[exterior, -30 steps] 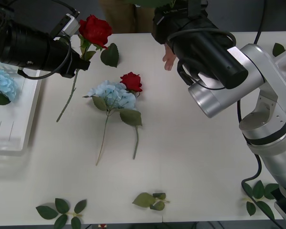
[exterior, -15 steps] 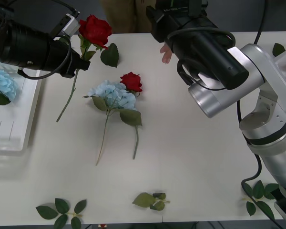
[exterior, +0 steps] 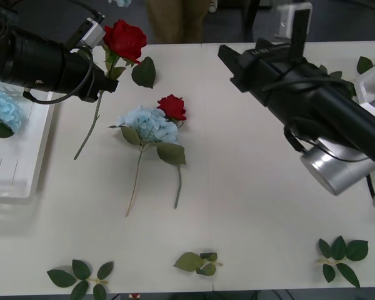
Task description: Place the red flowers into the right box and the blue flowers into the left box. If a person shows an open palm, hand one flower to the person first, then continue sorting.
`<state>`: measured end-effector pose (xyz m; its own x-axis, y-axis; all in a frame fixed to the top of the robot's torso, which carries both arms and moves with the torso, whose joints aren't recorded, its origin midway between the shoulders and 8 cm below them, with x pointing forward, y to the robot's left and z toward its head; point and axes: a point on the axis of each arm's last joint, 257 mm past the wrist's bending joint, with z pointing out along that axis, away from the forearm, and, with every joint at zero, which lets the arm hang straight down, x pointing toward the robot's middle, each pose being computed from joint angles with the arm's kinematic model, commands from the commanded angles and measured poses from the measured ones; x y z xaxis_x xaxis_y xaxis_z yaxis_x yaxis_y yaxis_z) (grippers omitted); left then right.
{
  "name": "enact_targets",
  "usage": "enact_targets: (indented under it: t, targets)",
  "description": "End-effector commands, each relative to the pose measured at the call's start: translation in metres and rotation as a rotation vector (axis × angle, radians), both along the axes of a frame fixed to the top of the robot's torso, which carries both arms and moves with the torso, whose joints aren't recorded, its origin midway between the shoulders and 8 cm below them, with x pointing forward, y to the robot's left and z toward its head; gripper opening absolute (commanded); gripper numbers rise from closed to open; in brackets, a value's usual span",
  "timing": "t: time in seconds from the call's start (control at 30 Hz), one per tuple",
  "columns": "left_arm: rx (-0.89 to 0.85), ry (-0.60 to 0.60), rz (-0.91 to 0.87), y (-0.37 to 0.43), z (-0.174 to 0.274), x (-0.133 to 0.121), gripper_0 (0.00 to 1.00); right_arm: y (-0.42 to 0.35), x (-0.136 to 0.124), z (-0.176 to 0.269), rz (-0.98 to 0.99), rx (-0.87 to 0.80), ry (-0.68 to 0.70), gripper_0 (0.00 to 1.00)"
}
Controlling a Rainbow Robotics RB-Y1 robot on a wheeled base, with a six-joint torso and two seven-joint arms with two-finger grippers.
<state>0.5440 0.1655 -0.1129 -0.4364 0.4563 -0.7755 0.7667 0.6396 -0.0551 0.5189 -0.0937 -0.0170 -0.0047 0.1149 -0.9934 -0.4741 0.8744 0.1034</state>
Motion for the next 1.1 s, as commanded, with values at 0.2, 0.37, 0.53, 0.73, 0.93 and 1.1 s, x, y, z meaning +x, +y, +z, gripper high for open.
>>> enact_targets:
  t: [0.2,0.37,0.53,0.73,0.93,1.1]
  targets:
    - [0.062,-0.207,-0.167,-0.019,0.016,0.004,0.00,-0.093,-0.003,-0.061,-0.093,0.062,0.250,0.82]
    - [0.043,-0.370,-0.253,-0.045,0.032,0.011,0.00,-0.115,0.011,-0.102,-0.190,0.038,0.438,0.82]
    - [-0.113,-0.563,-0.283,-0.082,0.057,0.012,0.00,-0.112,0.008,-0.123,-0.179,-0.009,0.587,0.82]
    - [-0.431,-0.519,-0.218,-0.118,0.078,-0.002,0.00,-0.089,0.005,-0.132,0.071,0.021,0.618,0.82]
    - [-0.676,-0.444,-0.177,-0.141,0.090,-0.017,0.00,-0.080,0.013,-0.148,0.321,0.018,0.460,0.82]
    - [-0.821,-0.390,-0.153,-0.158,0.096,-0.026,0.00,-0.080,0.012,-0.158,0.420,-0.010,0.333,0.82]
